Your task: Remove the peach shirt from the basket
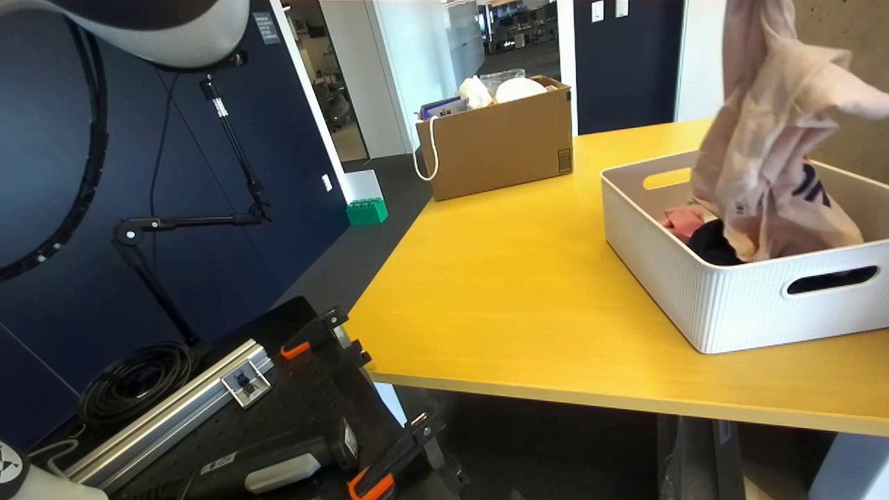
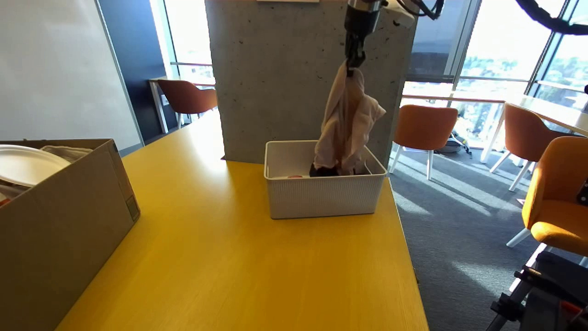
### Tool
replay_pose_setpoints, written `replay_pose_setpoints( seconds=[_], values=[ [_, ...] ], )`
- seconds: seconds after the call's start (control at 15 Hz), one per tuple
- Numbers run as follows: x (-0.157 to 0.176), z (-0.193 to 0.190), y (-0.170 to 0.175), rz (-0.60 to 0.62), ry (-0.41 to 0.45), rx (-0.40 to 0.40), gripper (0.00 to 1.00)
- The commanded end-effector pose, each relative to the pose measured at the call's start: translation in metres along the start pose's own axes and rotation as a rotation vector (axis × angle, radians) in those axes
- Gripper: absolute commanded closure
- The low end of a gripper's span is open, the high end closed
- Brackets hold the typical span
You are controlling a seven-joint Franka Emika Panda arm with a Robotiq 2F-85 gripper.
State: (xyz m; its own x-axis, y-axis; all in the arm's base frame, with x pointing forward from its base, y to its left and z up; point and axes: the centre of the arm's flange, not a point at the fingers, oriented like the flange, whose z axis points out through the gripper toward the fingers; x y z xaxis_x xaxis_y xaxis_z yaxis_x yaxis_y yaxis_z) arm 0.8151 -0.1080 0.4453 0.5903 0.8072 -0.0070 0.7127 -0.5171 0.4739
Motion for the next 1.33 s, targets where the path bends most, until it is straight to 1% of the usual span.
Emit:
replay_pose_setpoints(
  seconds=[0.0, 0.27, 0.33, 0.67, 0.73, 0.93, 1.07, 1.27],
  values=[
    [0.053, -0.083, -0.033, -0.05, 0.041, -0.059, 0.98],
    [0.121, -0.163, -0.081, -0.122, 0.111, -0.13, 0.98],
    [0.136, -0.182, -0.096, -0.136, 0.129, -0.136, 0.98],
    [0.188, -0.267, -0.172, -0.204, 0.212, -0.153, 0.98],
    [0.195, -0.279, -0.188, -0.201, 0.218, -0.127, 0.98],
    [0.201, -0.307, -0.232, -0.107, 0.199, -0.004, 0.98],
    [0.201, -0.322, -0.255, -0.015, 0.175, 0.046, 0.98],
    [0.198, -0.338, -0.282, 0.084, 0.113, 0.104, 0.98]
  ],
)
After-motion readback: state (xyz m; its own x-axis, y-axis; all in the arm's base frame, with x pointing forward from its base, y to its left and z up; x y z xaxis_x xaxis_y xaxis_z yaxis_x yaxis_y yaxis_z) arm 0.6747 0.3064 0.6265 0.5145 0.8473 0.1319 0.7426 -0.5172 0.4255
